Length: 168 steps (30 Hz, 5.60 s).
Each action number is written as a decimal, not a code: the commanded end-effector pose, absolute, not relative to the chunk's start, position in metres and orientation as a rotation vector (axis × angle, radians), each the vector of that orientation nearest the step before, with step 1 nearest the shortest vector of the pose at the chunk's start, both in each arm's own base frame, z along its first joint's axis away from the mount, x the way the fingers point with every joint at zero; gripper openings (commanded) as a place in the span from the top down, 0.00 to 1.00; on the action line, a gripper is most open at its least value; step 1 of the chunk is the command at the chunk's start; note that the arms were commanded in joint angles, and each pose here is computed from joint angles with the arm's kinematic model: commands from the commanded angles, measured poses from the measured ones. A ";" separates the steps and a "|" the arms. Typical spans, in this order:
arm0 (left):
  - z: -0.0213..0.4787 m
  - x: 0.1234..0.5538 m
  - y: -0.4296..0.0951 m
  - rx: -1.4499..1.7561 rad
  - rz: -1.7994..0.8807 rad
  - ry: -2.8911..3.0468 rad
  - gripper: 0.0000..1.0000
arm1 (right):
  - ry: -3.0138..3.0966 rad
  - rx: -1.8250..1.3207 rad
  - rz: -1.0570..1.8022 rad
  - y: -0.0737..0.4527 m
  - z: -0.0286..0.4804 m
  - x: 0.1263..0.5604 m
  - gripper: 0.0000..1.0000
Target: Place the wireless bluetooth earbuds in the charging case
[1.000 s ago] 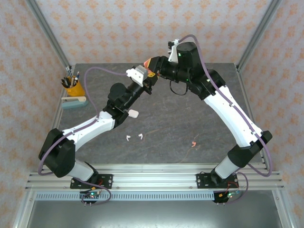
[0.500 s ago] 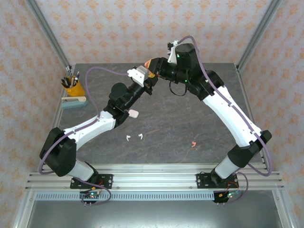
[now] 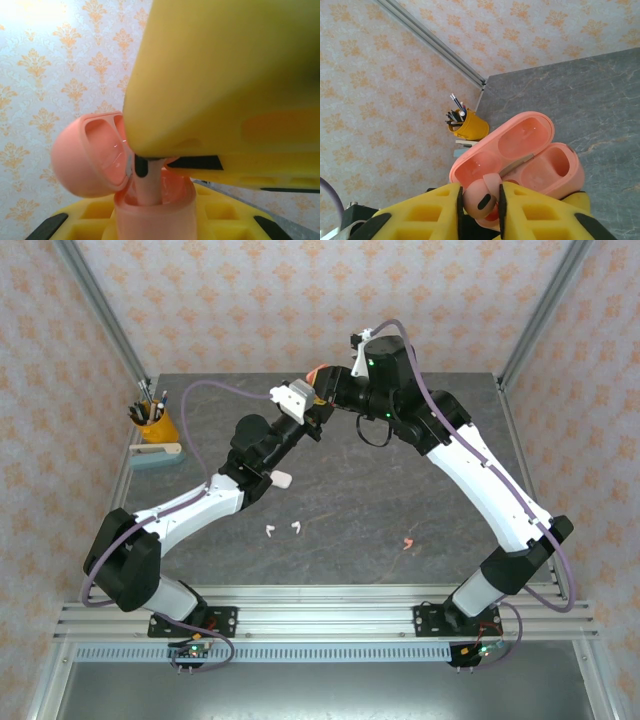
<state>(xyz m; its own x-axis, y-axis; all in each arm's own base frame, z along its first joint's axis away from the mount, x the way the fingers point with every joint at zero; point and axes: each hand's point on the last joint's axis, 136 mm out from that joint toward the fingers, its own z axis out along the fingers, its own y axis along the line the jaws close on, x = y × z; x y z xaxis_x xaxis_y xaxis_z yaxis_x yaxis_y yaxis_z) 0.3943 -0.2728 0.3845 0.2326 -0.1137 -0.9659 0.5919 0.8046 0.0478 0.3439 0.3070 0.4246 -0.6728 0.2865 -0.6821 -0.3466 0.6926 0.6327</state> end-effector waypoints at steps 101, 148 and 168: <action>0.397 0.365 -0.269 0.453 -0.608 1.208 1.00 | 3.010 0.814 -0.274 0.068 0.004 0.181 0.61; 0.396 0.360 -0.264 0.467 -0.554 1.220 1.00 | 2.512 0.375 0.305 0.142 0.228 0.332 0.72; 0.391 0.375 -0.281 0.489 -0.602 1.241 1.00 | 1.993 -0.204 0.472 0.196 0.436 0.383 0.72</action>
